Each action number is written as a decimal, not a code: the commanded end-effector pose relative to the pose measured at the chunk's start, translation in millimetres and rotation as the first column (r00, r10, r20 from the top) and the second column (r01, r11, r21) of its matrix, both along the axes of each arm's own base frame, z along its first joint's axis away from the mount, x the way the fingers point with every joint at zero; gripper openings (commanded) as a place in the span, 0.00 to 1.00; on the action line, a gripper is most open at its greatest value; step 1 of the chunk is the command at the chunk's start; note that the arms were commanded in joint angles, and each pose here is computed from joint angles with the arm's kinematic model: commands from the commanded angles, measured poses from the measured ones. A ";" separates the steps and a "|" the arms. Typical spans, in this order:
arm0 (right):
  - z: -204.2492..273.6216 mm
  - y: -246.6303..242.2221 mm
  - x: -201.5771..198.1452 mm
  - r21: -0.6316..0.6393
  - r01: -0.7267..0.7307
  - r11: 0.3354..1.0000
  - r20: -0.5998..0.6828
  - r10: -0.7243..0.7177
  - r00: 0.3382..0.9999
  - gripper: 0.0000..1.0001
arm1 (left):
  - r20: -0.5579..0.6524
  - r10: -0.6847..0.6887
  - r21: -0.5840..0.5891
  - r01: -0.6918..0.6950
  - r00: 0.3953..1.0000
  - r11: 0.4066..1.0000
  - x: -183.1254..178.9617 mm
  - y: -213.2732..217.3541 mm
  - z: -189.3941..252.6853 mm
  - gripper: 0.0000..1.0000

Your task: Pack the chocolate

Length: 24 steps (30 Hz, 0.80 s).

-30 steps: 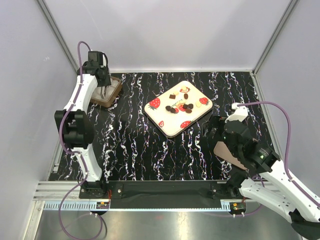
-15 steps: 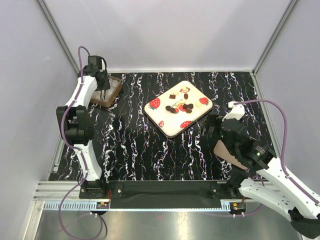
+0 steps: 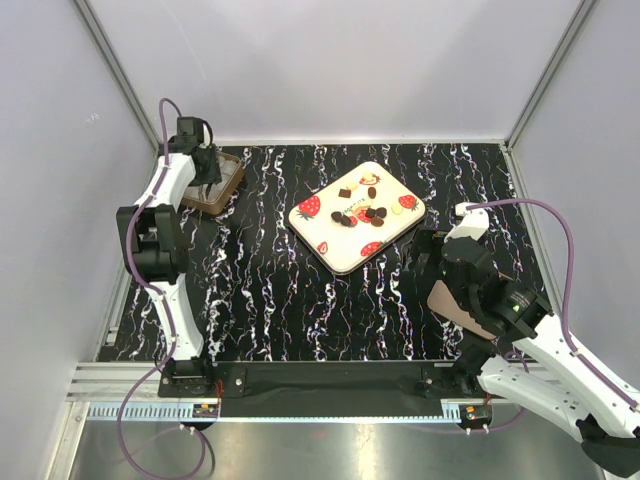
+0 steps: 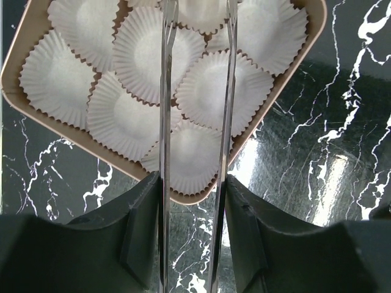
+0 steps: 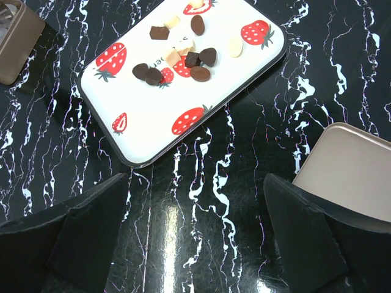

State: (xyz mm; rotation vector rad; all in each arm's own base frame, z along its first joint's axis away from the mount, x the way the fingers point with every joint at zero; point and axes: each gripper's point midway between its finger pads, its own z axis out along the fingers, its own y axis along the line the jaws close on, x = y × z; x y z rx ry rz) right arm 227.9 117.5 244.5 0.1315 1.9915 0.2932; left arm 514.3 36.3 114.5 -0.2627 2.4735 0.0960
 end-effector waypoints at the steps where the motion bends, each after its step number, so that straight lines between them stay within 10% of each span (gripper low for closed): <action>1: 11.8 -2.5 7.6 0.010 0.031 0.999 0.056 -0.032 0.998 1.00 | 0.122 -0.030 -0.006 0.031 0.992 1.000 23.7 -1.6 32.4 0.48; 15: 18.8 -0.3 1.6 0.050 0.014 0.999 0.046 -0.016 0.999 1.00 | 0.279 -0.062 -0.080 0.088 0.958 0.993 -23.4 -37.0 131.8 0.48; 24: 29.9 -4.0 -9.6 0.093 0.001 0.996 0.042 -0.005 0.999 1.00 | 0.278 -0.330 -0.137 0.377 0.902 0.916 -106.4 -178.7 123.4 0.48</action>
